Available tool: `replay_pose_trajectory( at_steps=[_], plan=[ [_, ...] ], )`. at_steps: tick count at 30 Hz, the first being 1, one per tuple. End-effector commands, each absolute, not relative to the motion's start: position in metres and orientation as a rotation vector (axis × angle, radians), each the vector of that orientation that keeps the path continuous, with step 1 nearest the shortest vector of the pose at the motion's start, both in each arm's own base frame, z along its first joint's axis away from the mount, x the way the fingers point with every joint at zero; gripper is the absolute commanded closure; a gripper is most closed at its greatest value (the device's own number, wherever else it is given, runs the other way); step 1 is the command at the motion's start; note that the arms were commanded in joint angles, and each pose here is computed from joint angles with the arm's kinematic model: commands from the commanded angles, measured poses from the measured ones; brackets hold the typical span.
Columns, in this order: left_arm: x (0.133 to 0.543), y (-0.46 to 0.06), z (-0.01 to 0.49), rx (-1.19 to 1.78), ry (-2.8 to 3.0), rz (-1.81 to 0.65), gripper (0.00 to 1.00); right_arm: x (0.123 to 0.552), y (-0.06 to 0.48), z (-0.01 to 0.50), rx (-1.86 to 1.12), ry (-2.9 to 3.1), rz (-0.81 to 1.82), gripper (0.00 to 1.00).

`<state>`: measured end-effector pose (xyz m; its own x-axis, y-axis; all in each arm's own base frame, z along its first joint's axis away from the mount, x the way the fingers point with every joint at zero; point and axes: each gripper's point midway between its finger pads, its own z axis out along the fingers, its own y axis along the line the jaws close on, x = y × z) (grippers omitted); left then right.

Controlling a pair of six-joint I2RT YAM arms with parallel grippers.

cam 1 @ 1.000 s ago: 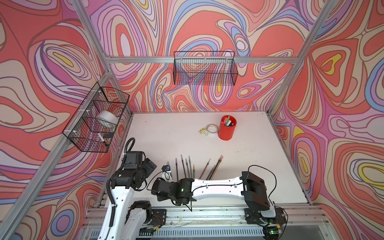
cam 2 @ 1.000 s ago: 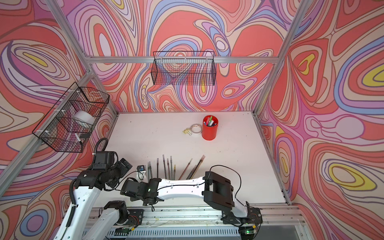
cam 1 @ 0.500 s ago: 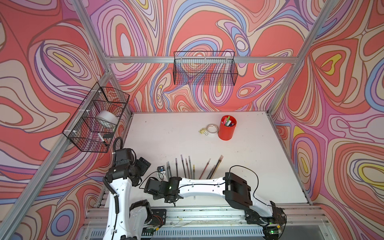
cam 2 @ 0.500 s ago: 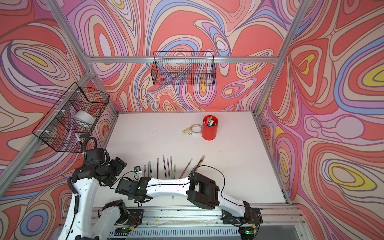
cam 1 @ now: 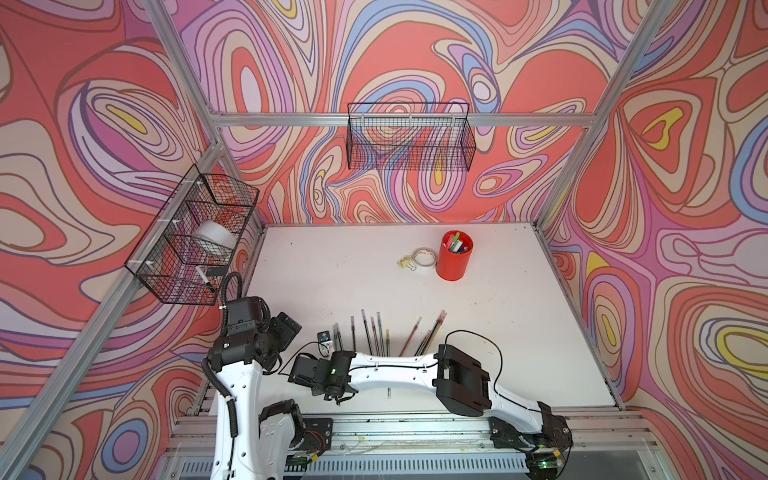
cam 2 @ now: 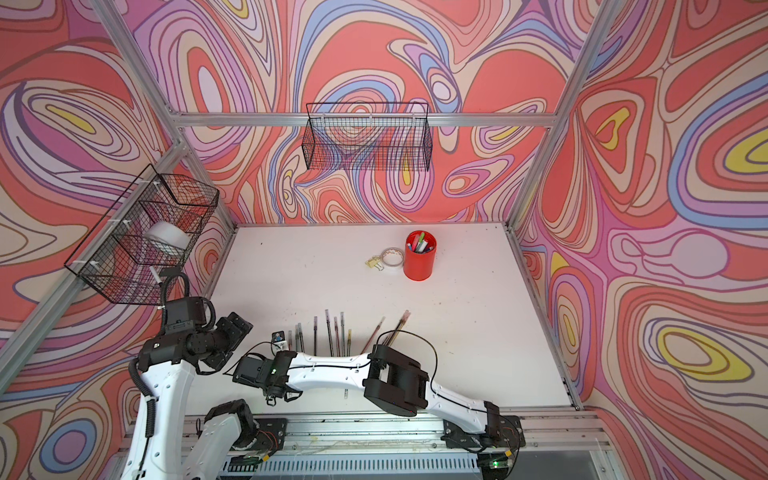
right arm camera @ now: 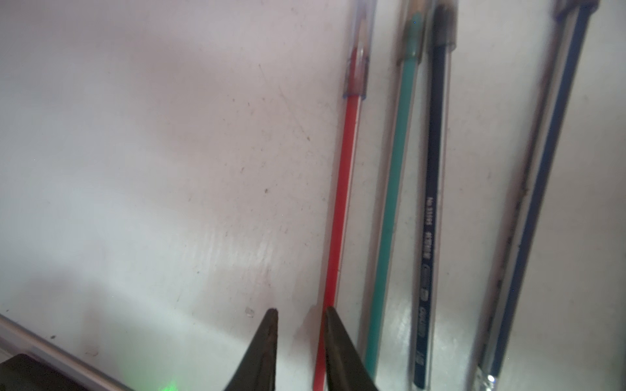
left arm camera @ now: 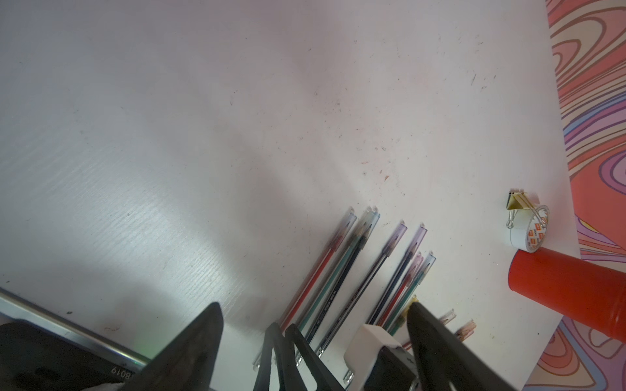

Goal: Remove the protective cover of the pencils
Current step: Pick up the pencil from the center of the board.

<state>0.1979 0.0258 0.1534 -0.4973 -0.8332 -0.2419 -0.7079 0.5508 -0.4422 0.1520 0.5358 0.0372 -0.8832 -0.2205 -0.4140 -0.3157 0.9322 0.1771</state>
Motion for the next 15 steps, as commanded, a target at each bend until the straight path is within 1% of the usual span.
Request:
replay_pose_trajectory(
  at_steps=[1,7,15],
  plan=[
    [0.192,0.028,0.154,-1.271,2.368,-0.374,0.13,0.157,0.528,0.038,-0.375,2.683,0.278,0.72],
    [0.19,0.027,0.155,-1.274,2.367,-0.381,0.13,0.156,0.527,0.028,-0.374,2.711,0.272,0.7],
    [0.188,0.027,0.159,-1.273,2.364,-0.374,0.13,0.159,0.525,0.0,-0.35,2.797,0.241,0.71]
  ],
)
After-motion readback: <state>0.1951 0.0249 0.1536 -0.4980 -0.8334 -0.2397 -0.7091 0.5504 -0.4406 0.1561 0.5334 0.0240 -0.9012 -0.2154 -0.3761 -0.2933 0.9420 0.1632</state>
